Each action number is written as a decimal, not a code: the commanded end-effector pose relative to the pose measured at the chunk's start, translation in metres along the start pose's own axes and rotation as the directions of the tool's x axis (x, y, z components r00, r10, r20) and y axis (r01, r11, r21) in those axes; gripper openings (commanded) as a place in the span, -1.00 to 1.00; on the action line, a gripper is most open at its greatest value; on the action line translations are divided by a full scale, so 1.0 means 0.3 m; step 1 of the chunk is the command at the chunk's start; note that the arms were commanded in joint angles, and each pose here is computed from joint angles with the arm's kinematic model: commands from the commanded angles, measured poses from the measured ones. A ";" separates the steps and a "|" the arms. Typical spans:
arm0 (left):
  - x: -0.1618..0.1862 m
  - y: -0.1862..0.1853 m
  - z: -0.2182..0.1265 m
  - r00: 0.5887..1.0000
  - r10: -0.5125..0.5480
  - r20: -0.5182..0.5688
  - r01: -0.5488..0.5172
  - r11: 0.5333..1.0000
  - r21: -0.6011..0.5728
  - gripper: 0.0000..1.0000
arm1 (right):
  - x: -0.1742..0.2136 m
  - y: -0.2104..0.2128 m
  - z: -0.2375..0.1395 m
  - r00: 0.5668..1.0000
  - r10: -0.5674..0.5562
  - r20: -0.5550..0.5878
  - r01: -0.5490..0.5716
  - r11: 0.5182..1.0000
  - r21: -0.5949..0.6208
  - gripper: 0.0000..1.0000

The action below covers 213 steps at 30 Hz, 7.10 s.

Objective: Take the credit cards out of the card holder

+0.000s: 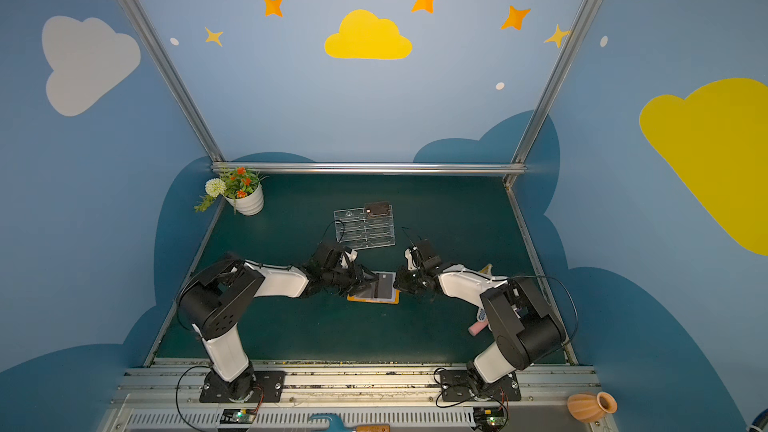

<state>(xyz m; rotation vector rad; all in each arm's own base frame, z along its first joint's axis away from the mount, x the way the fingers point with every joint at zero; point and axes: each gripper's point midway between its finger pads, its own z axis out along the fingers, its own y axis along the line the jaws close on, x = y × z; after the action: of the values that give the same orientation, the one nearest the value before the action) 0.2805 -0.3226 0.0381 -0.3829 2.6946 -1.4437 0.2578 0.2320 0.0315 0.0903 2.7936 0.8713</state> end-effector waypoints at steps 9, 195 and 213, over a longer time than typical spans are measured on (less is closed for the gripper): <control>0.049 0.175 0.027 0.997 -0.074 -0.023 0.070 0.985 -0.156 -0.15 | 0.048 0.010 0.061 0.998 -0.023 -0.059 0.024 1.000 0.015 -1.00; -0.110 -0.044 -0.221 0.972 -0.111 0.206 0.070 0.978 0.194 -0.92 | -0.056 0.312 -0.111 0.996 -0.019 0.091 0.041 0.968 -0.247 0.38; -0.199 -0.171 -0.449 0.791 -0.273 0.548 0.076 0.932 0.354 -0.92 | -0.058 0.469 -0.206 0.963 0.238 0.126 -0.130 0.821 -0.556 0.52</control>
<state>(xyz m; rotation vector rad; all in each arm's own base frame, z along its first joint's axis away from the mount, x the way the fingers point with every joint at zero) 0.3084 -0.2411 0.1221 -0.8069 2.1404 -1.5042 0.2504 0.2970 0.1287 0.2714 2.4529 1.4263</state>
